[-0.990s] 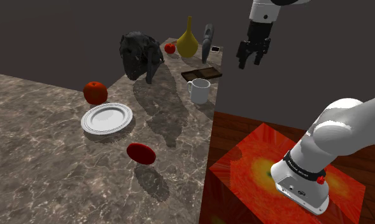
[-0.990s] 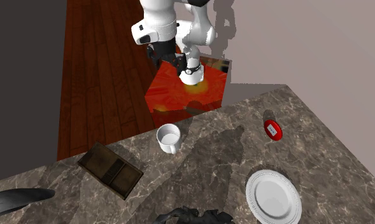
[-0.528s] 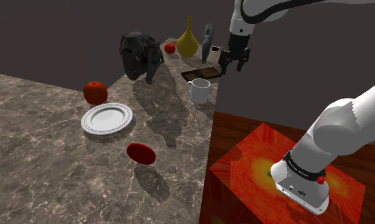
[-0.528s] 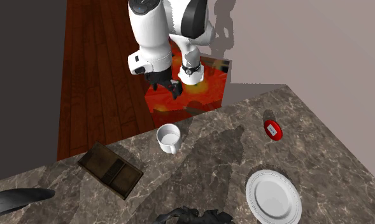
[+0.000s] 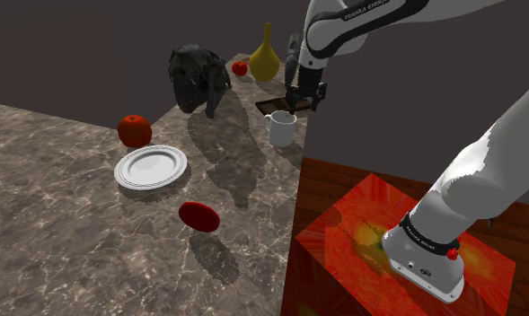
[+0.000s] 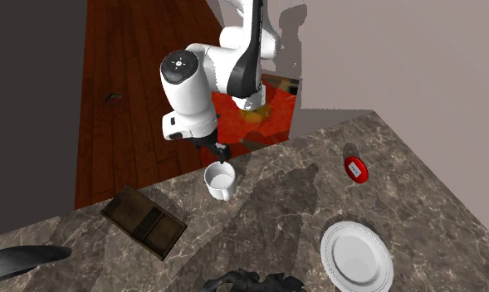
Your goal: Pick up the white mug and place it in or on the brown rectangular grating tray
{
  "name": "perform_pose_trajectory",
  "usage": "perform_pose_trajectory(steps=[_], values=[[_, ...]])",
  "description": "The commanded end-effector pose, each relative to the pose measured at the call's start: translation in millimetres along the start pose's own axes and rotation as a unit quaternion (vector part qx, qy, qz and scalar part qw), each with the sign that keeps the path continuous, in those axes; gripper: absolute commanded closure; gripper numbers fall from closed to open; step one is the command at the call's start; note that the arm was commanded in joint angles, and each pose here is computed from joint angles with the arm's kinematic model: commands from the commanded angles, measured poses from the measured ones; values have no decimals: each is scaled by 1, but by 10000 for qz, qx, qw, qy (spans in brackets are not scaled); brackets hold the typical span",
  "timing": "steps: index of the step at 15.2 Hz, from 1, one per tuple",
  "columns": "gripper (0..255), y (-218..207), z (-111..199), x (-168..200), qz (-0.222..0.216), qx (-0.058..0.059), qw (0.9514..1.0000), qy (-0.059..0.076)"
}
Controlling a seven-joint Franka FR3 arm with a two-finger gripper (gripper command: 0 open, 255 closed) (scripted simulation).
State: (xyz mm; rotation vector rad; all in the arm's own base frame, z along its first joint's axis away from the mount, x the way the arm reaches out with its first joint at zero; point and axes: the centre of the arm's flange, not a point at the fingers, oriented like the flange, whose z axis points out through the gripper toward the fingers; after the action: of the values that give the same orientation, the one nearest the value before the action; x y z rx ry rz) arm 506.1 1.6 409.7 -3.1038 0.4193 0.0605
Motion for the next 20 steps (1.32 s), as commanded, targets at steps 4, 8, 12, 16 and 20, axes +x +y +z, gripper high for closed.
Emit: perform_pose_trajectory(steps=[4,8,12,16,20], values=[[0,-7,31,31,117,40,9999,26],[0,-7,52,31,117,40,9999,26],[0,-7,66,31,117,40,9999,26],[0,-7,66,31,117,40,9999,26],[255,-7,66,31,117,40,9999,26]])
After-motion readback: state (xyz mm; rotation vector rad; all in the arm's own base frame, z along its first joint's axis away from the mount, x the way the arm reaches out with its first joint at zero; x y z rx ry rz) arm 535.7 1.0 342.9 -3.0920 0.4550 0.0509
